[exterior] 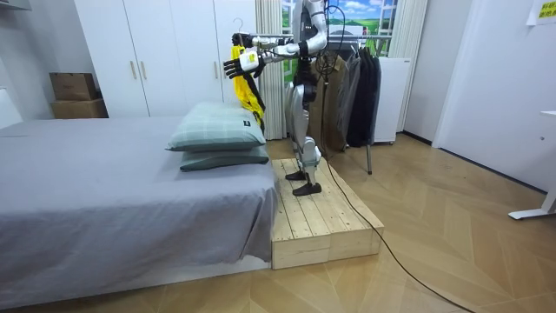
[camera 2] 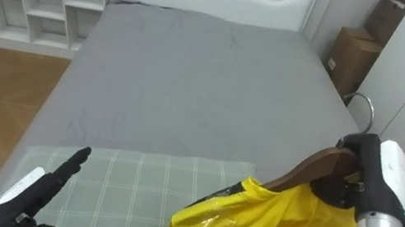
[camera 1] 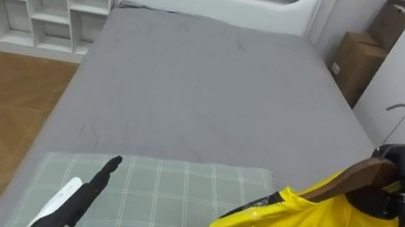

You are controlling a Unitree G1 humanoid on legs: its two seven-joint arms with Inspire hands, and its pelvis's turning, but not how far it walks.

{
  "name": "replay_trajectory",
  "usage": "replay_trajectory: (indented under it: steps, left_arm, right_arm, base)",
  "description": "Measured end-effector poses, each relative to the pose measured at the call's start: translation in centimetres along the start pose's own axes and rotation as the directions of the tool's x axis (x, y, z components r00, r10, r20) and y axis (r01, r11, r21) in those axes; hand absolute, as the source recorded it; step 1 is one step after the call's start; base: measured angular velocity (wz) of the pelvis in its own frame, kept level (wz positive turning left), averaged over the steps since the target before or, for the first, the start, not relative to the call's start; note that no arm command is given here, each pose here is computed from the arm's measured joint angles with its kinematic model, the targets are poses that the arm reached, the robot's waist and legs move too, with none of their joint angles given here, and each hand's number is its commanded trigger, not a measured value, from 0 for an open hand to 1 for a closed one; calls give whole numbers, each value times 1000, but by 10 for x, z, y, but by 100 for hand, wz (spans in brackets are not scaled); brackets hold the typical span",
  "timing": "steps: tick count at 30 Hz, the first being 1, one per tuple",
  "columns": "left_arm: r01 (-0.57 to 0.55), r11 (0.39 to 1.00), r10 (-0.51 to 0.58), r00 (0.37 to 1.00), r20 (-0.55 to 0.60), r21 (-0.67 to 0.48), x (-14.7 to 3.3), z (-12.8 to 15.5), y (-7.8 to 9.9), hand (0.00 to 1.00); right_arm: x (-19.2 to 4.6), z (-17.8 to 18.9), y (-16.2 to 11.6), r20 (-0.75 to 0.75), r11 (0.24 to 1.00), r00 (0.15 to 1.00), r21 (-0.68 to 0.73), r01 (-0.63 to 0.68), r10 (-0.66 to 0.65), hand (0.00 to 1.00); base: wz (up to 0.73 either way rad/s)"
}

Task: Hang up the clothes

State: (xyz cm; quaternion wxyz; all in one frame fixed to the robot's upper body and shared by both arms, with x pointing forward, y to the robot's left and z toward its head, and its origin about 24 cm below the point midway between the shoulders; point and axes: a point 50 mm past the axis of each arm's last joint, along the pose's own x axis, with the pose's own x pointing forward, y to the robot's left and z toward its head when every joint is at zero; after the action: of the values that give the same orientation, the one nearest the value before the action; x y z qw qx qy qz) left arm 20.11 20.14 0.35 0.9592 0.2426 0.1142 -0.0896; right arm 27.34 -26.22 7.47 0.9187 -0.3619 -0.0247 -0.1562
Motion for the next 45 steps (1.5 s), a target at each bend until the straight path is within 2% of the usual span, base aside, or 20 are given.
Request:
replay_trajectory:
  steps: [3,10,16,22,29,36,45]
  left_arm:
    - [-35,997,35,999,-4,-66,-2,-2,1,0]
    - [-57,994,57,998,-2,-94,-1,-1,-1,0]
    - [-13,986,17,1000,22,-168,1,4,-17,0]
    - [22,985,-17,999,31,-171,1,6,-25,0]
    - [4,985,0,1000,28,-170,2,6,-25,0]
    - [-33,985,37,999,22,-168,1,6,-23,0]
    - [-6,986,11,1000,28,-167,2,7,-29,0]
  right_arm:
    - [-4,2,-2,16,1000,1000,-1,7,-7,100]
    - [-10,3,-3,26,1000,1000,-29,5,-4,100]
    - [-17,13,9,71,999,996,-24,-46,48,100]
    - [-18,17,17,86,994,992,-53,-92,97,100]
    - [-20,20,25,102,988,985,-79,-131,139,100]
    - [-21,21,27,107,986,984,-93,-136,145,100]
    - [-21,21,27,108,986,983,-91,-138,147,100]
  base:
    - [0]
    - [0]
    - [0]
    - [0]
    - [0]
    - [0]
    - [0]
